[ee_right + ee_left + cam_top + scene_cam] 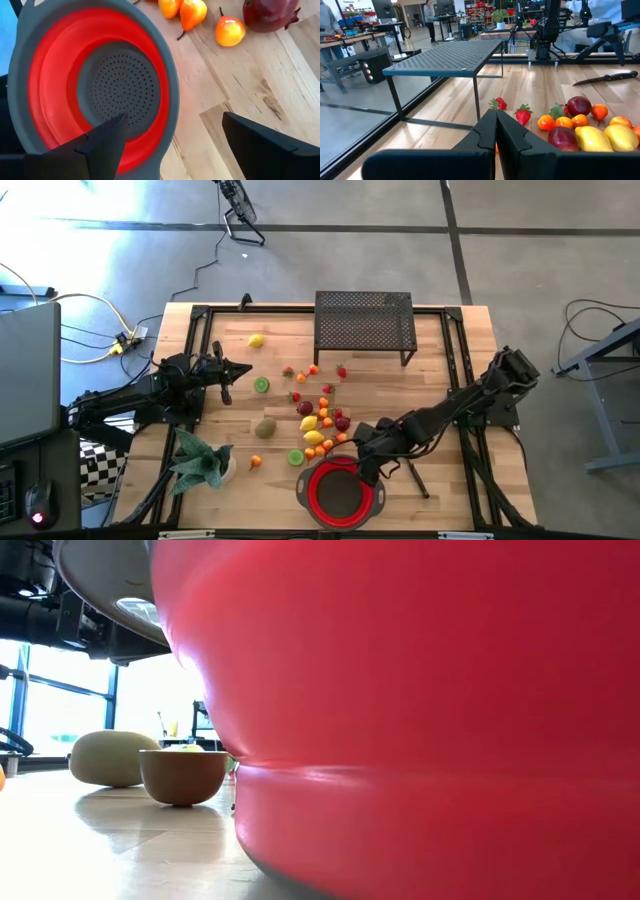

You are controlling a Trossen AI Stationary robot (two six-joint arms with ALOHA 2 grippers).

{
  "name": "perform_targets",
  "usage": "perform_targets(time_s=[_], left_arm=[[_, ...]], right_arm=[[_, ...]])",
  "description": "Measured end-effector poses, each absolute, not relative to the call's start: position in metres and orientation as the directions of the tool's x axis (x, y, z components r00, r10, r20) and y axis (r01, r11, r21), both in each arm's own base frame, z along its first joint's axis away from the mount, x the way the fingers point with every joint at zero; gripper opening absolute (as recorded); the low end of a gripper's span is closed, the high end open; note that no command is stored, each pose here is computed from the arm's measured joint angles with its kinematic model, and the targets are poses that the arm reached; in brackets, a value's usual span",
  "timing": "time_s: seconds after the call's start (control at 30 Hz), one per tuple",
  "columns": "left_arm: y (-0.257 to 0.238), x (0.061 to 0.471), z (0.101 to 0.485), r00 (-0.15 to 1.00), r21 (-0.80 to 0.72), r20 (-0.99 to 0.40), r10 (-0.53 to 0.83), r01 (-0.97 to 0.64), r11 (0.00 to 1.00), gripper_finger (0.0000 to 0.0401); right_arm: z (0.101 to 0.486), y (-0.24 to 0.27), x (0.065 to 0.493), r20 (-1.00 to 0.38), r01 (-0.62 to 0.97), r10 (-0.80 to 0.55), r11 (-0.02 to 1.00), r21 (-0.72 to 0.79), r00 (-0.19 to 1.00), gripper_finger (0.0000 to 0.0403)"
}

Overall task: Pick & Place Fruit
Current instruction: Put the strainer on the shelf

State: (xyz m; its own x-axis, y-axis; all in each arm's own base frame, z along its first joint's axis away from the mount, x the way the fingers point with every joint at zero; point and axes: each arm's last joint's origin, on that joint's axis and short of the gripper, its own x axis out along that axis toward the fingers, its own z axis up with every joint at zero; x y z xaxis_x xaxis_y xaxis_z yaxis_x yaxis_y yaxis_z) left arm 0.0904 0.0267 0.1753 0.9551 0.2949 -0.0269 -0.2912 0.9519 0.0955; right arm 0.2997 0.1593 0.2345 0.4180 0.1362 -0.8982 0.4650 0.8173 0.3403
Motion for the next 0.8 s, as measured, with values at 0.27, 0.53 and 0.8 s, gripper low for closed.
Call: perform_targets(time_s=[0.27, 0.53, 0.8], left_arm=[[0.027, 0.090, 0.175, 0.955, 0.096, -0.030, 0.295, -0.291, 0.952, 0.0000], [0.027, 0.090, 0.175, 0.955, 0.096, -0.032, 0.295, -0.291, 0.952, 0.0000], [0.027, 0.090, 0.175, 0.955, 0.096, -0.033, 0.295, -0.290, 0.952, 0.0000]], right_arm=[[0.208, 0.166, 0.311, -0.921, 0.478, 0.122, 0.825, 0.301, 0.370, 0.0315], [0.195, 0.170, 0.315, -0.932, 0.478, 0.156, 0.823, 0.306, 0.328, 0.0315], [0.194, 0.170, 0.315, -0.931, 0.473, 0.180, 0.821, 0.320, 0.317, 0.0315]])
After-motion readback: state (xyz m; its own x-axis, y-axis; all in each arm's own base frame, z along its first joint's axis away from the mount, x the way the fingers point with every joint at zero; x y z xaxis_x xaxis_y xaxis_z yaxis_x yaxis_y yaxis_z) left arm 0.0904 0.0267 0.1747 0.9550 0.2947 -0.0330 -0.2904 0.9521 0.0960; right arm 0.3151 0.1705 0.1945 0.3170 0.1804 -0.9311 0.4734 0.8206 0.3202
